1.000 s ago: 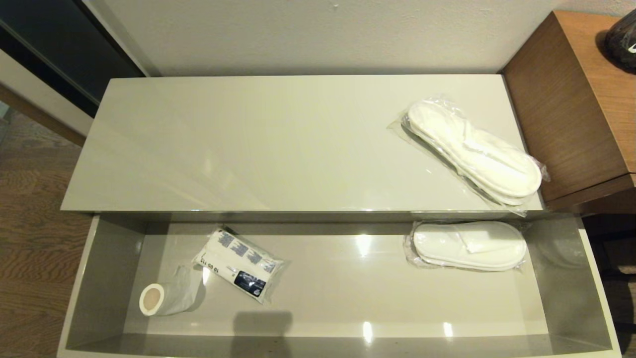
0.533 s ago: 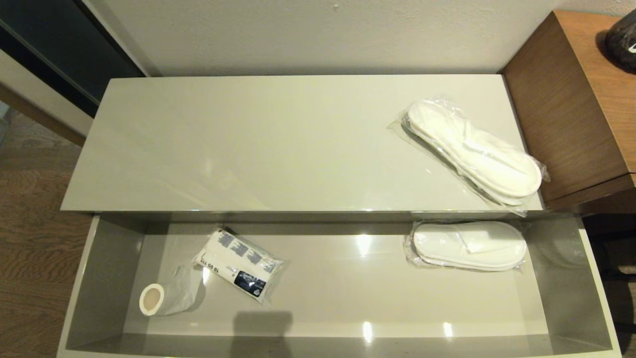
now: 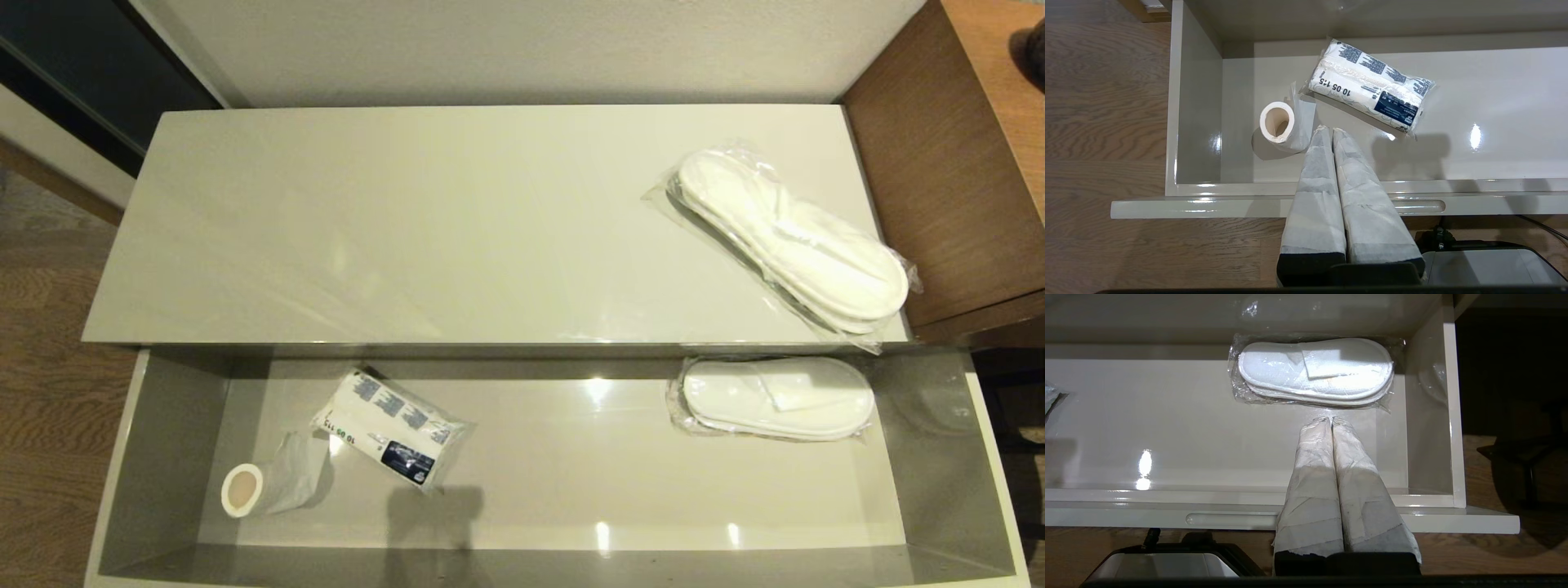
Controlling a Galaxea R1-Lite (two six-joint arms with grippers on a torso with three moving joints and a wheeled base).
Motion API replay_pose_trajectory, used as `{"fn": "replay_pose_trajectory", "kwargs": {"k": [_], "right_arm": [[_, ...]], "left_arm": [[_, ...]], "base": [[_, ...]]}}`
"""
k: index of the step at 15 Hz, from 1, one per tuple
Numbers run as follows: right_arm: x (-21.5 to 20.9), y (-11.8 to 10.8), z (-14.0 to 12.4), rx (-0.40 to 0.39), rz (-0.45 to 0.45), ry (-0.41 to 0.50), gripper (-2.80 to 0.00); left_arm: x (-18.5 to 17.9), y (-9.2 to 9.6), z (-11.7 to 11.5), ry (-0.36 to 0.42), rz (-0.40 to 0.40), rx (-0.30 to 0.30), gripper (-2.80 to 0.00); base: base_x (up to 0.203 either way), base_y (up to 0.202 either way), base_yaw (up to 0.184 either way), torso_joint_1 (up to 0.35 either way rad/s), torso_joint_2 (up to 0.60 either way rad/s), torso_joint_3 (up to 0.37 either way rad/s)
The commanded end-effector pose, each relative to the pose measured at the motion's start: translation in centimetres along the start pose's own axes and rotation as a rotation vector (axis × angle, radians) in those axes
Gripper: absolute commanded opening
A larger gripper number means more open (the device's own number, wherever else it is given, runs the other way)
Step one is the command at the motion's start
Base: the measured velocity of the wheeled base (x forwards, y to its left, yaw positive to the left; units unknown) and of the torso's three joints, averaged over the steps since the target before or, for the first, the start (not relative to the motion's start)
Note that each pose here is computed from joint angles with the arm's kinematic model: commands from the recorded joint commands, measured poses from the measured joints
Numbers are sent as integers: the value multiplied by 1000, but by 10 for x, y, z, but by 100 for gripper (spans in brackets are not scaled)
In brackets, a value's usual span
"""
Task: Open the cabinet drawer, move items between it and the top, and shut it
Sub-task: Pick up the disposable slippers on the table
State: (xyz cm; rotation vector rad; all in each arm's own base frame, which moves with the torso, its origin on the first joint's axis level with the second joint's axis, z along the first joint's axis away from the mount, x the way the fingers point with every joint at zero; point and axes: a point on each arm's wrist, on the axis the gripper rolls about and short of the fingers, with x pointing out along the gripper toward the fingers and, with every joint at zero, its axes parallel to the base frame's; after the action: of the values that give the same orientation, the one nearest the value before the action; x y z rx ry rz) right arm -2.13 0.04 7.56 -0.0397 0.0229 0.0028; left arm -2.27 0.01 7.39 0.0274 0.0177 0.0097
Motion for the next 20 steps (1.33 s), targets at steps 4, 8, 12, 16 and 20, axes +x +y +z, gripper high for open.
{"fn": "replay_pose_trajectory", "kwargs": {"k": [4, 8, 12, 16, 20], "right_arm": [[0, 0, 0, 2, -9, -4, -280], [0, 0, 2, 3, -9, -7, -280], [0, 0, 3, -17, -9, -28, -280], [-1, 0, 2, -20, -4, -37, -280], [-6, -1, 35, -5, 12, -4, -280]], "left_arm": [[0, 0, 0, 1, 1, 0, -280], [0, 0, 0, 0, 1, 3, -280], [0, 0, 0, 2, 1, 6, -280], [0, 0, 0, 2, 1, 8, -280], [0, 0, 0, 2, 2, 8, -280]], "base": [[0, 0, 0, 0, 0, 0], [0, 0, 0, 0, 0, 0], [0, 0, 0, 0, 0, 0], [0, 0, 0, 0, 0, 0], [0, 0, 0, 0, 0, 0]]}}
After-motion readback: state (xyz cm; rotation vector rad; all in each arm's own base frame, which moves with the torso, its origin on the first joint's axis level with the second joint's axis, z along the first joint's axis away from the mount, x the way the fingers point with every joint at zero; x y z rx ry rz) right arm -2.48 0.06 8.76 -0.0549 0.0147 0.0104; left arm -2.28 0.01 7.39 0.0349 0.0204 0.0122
